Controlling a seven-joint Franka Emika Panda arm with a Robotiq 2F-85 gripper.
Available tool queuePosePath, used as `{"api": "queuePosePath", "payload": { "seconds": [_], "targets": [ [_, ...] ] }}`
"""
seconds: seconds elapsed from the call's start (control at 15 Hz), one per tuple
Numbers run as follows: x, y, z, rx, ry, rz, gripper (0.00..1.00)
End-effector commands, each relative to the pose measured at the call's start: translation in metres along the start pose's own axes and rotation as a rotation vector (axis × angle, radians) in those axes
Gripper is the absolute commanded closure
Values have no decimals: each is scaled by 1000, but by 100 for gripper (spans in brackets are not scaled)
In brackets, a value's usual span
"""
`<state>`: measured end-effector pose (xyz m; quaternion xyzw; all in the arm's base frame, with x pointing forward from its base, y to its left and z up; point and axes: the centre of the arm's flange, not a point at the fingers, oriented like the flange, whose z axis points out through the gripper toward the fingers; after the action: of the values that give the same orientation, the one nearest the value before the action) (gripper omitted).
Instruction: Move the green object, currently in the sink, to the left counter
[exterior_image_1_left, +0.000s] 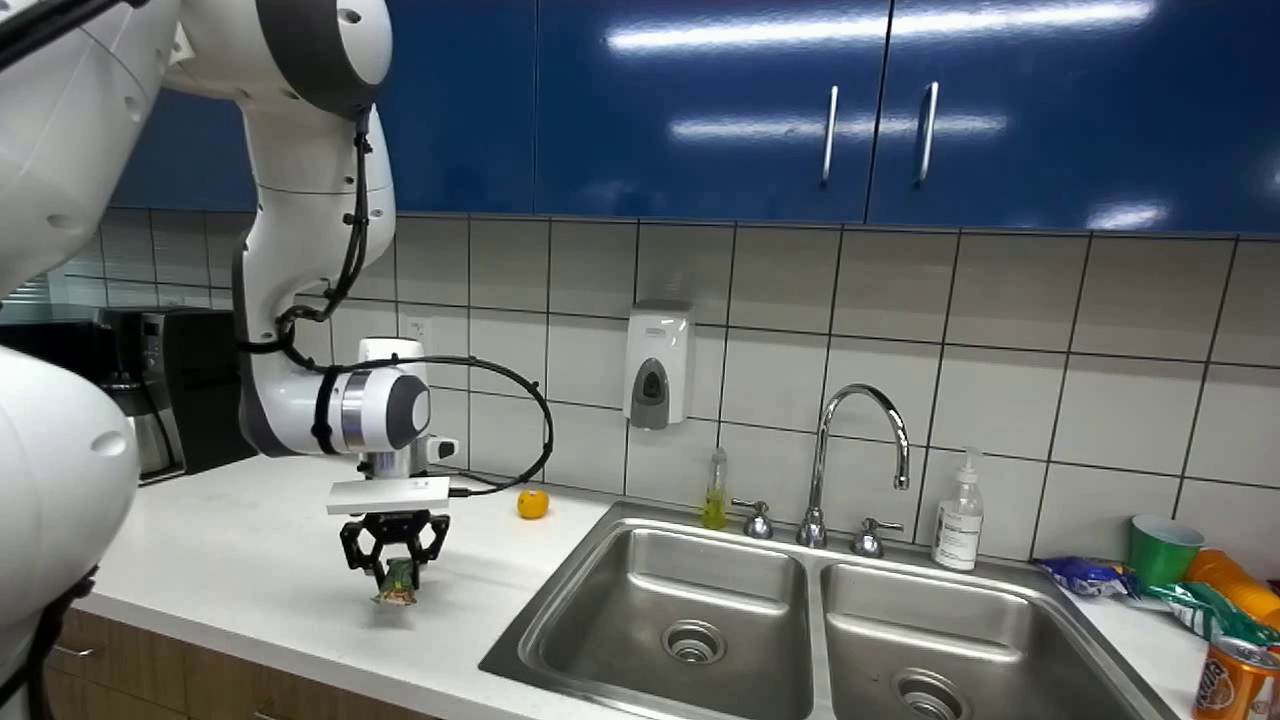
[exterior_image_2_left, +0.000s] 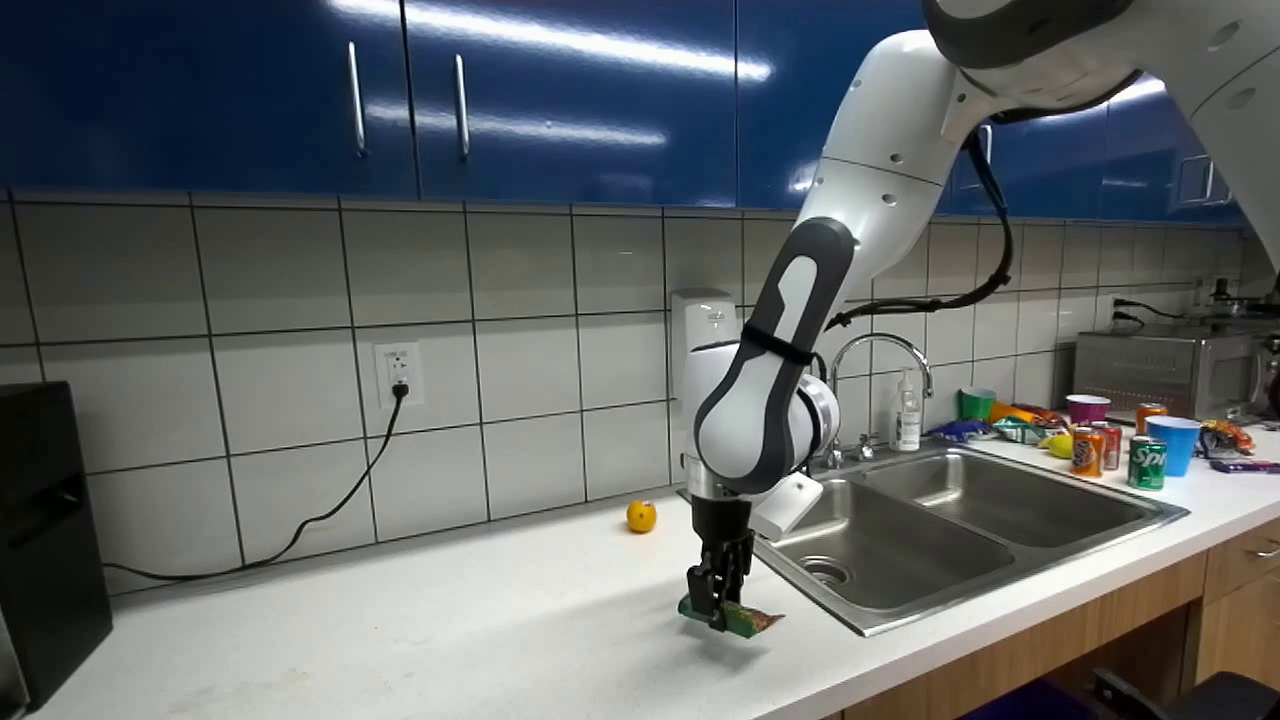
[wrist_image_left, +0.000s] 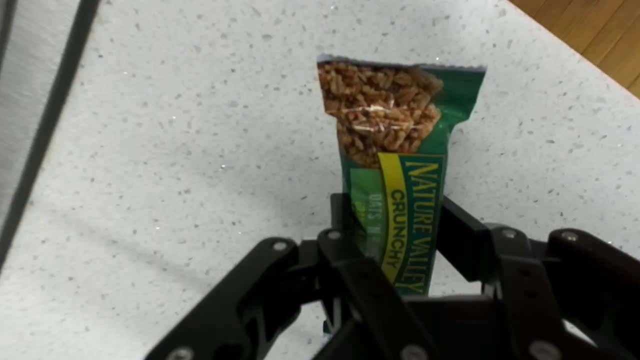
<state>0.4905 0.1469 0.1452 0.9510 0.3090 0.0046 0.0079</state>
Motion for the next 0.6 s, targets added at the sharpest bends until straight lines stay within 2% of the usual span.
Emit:
{"api": "queuePosePath", "payload": {
  "seconds": [0.0,0.53],
  "targets": [
    [1,-11,3,32,8,-48,81],
    [7,-26,23,78,9,-69,81]
  ]
}}
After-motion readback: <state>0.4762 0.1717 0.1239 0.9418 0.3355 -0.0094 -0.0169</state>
